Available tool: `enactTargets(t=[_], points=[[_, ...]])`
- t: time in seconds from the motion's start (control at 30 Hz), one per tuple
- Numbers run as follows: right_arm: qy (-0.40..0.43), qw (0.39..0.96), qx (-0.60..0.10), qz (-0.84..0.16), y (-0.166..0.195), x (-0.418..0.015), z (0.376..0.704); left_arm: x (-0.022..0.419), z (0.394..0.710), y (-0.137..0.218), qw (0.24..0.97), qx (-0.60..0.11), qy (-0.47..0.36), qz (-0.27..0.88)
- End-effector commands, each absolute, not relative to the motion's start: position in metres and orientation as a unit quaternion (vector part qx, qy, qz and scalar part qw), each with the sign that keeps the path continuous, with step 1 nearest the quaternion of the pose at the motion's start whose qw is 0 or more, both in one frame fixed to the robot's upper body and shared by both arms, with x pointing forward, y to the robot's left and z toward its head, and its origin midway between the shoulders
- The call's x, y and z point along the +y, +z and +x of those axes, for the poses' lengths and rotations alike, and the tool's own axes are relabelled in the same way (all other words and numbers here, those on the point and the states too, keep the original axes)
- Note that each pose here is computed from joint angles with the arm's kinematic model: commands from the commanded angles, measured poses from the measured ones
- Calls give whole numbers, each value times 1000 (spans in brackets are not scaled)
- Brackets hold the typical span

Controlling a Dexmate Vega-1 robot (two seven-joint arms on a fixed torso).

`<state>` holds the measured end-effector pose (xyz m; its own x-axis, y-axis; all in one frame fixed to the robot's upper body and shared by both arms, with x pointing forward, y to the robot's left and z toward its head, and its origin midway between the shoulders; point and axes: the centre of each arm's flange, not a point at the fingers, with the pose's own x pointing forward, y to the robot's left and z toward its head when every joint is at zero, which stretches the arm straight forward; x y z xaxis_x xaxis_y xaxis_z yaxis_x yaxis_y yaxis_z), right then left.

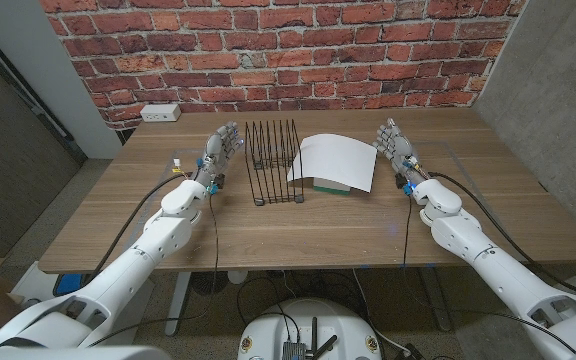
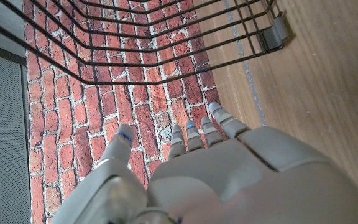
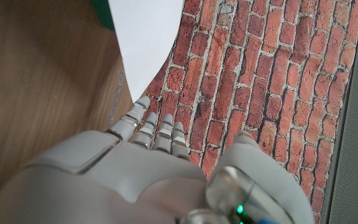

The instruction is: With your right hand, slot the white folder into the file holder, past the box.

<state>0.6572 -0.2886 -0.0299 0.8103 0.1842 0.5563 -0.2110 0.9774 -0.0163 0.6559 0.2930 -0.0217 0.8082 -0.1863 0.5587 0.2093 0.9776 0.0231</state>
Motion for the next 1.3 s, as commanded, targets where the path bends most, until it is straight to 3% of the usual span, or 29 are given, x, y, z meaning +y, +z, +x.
enactTargets(t=[0.03,1.3], points=[[103,951,-292,22,-31,-290,663,298,660,-14,951,-291,-98,-15],[74,957,-281,12,-28,-316,631,308,641,-9,953,-296,-66,-5]])
